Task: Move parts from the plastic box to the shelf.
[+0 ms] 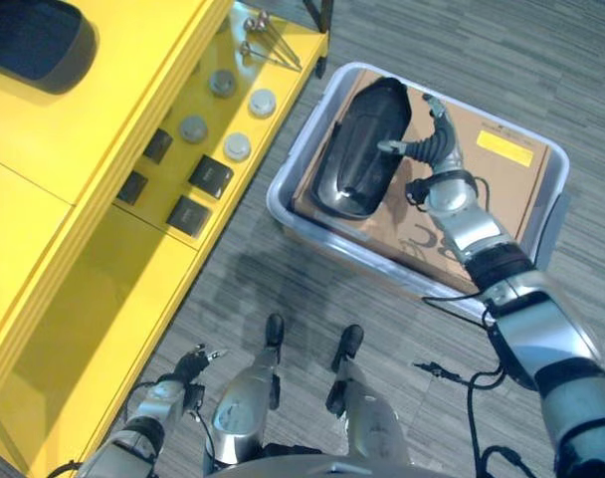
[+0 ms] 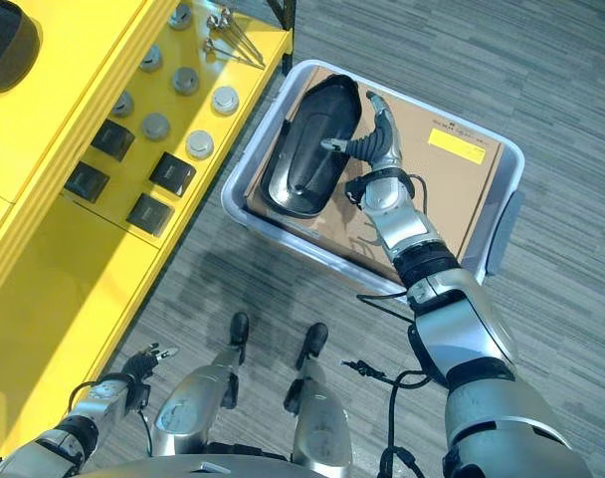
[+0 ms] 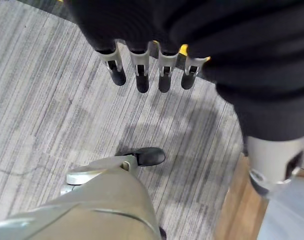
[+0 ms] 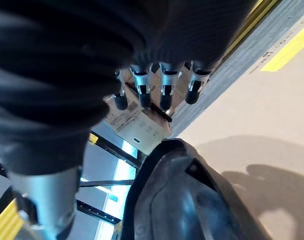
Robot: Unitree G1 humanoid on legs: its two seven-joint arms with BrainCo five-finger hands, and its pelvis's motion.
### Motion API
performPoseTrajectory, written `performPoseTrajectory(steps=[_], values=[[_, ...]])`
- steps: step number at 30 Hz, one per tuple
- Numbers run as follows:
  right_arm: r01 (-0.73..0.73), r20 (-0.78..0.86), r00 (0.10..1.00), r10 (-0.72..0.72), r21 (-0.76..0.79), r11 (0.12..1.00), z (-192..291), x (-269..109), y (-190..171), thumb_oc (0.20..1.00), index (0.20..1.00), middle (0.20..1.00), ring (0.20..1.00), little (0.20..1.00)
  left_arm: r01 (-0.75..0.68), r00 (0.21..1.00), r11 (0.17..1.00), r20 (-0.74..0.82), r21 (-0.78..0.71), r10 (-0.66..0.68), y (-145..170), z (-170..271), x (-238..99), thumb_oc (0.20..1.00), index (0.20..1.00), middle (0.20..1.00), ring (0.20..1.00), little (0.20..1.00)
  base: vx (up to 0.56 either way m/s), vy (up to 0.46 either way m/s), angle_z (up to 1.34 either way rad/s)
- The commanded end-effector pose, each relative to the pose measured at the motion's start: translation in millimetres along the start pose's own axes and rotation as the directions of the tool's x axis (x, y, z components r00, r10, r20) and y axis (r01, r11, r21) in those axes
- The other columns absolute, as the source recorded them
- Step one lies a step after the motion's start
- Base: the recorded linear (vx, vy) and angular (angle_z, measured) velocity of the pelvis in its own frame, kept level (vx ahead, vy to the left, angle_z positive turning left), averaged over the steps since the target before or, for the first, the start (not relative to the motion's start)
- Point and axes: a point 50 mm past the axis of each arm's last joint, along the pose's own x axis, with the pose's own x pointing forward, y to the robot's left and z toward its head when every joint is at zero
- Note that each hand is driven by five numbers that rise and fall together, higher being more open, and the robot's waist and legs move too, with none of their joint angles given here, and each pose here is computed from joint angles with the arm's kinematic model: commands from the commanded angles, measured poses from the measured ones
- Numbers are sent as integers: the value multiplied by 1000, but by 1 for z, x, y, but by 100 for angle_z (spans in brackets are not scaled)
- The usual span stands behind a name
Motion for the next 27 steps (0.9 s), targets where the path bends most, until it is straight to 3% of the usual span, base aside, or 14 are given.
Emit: performPoseTrajectory(steps=[1,7,13,15,16,22,26,27], values=[[55,-5,998,-57,-171,984,2,6,-5,1000,1000,1000,1000,1000,-5,1000,1000,-14,20,5,2,0,1,1000,1000,1000,1000,1000,12,40,2],[12,-88,996,-34,-245,969,-13,3,2,1000,1000,1000,1000,1000,11,1000,1000,1,15,-11,-2,6,2,1000,1000,1000,1000,1000,1,5,0],[-235,-225,958,178,-259,937,-33,-4,21,1000,1000,1000,1000,1000,30,1000,999,3,26,-30,-3,9,3,1000,1000,1000,1000,1000,0,0,0],[-328,-290,925,245,-282,902,-40,-6,26,564,564,564,564,564,35,999,999,4,35,-35,-3,10,3,1000,1000,1000,1000,1000,0,0,0],[-391,-349,894,281,-301,870,-51,-9,29,200,200,200,200,200,42,999,998,9,44,-42,-3,11,3,1000,1000,1000,1000,1000,20,-37,1],[-404,-417,871,260,-306,862,-62,-6,17,200,200,200,200,200,61,998,996,16,67,-62,-3,14,3,1000,1000,1000,1000,1000,2,-15,10],[-249,-416,902,113,-289,924,-64,-3,3,200,200,200,200,200,63,998,996,7,68,-63,-3,11,2,1000,1000,1000,1000,1000,1,1,4],[-164,-387,921,43,-283,945,-63,-2,-2,545,545,545,545,545,63,998,996,4,66,-63,-4,10,2,1000,1000,1000,1000,1000,0,0,0]])
